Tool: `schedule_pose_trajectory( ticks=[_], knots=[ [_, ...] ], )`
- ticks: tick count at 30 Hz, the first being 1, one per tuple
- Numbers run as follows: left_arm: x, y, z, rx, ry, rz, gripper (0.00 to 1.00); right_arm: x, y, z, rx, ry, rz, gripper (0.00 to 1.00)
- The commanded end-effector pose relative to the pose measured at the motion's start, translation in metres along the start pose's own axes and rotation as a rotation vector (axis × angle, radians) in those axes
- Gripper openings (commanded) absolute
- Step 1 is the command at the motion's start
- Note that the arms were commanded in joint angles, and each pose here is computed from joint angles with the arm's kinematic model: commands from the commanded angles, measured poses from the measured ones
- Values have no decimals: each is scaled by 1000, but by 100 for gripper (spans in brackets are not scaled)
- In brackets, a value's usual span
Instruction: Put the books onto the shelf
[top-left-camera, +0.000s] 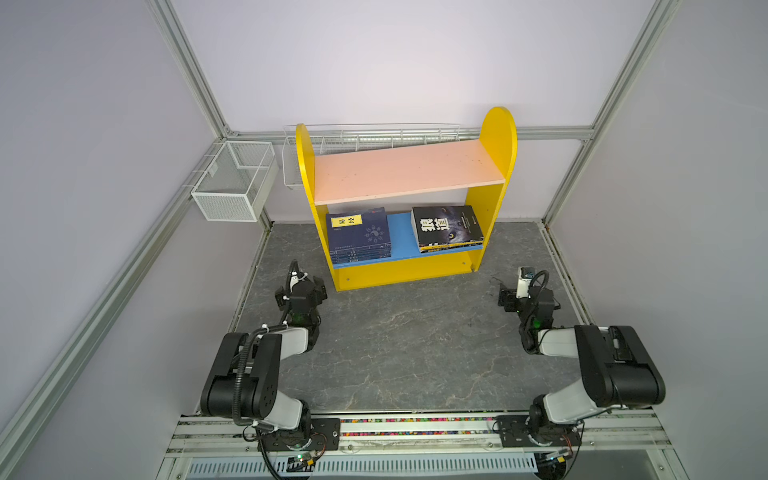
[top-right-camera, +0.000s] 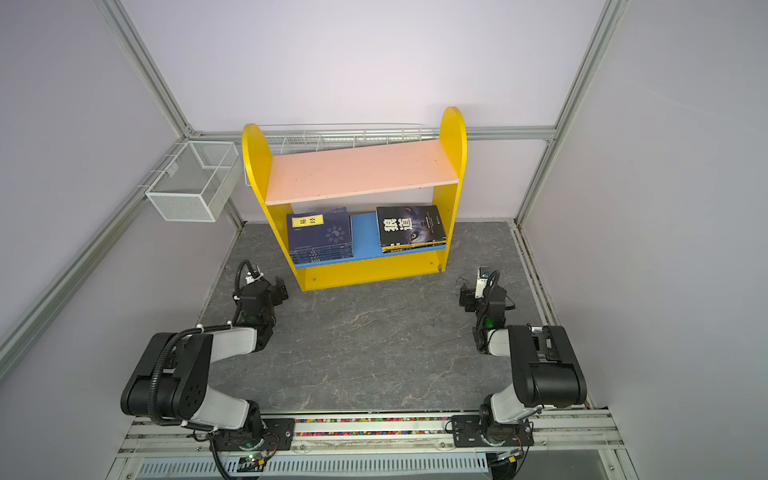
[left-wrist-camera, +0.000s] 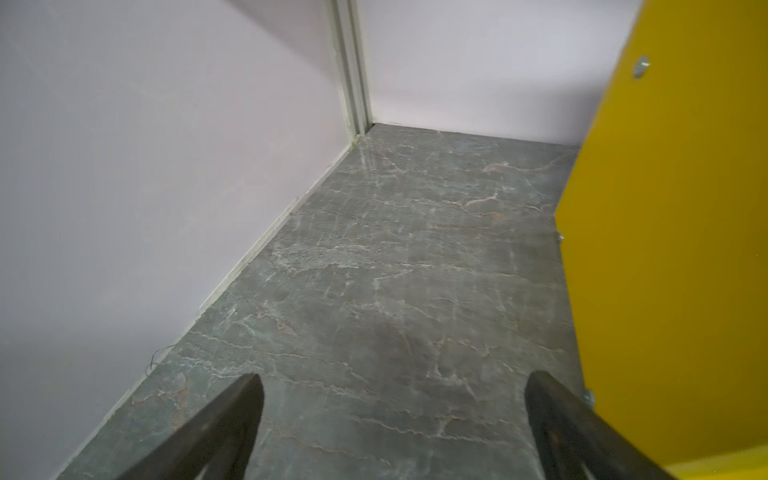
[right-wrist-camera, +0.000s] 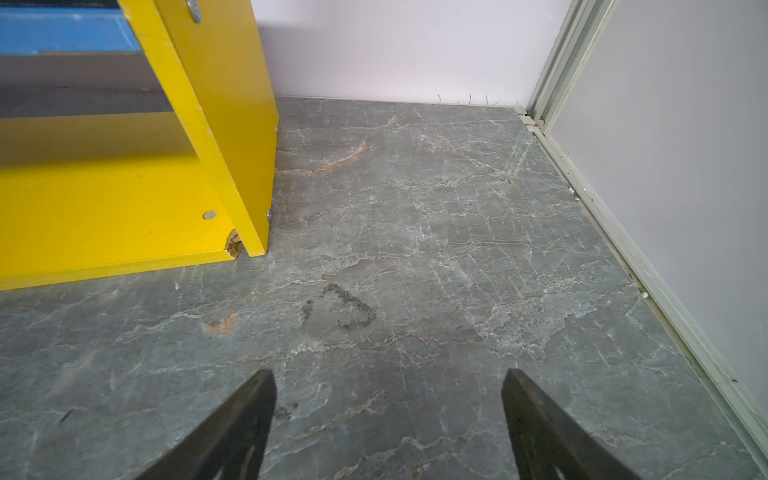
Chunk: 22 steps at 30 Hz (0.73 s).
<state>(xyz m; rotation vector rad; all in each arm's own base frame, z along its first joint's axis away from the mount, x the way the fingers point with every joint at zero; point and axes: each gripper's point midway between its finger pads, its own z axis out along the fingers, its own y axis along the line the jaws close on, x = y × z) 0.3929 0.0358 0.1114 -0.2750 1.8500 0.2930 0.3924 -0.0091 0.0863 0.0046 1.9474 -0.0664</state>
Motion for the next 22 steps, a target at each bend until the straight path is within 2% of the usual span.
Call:
schedule_pose_trajectory(
  ticks=[1,2,4,7,11,13,22],
  knots=[
    [-7,-14,-3,92,-19,-17,99,-7,2,-1,-11,-22,1,88],
    [-5,-9,4,67,2,-27,99,-7,2,0,-13,-22,1,88],
    [-10,-9,2,83,-73,-33,99,-7,3,0,-14,-21,1,88],
    [-6,-9,3,77,-2,-34,99,-6,2,0,-15,-19,1,88],
    [-9,-10,2,85,-64,-32,99,-7,2,0,-16,-19,2,88],
    [-7,-10,2,81,-35,-33,99,-6,2,1,-16,-16,1,88],
    [-7,-10,2,85,-51,-35,99,-6,2,1,-24,-15,6,88]
  ],
)
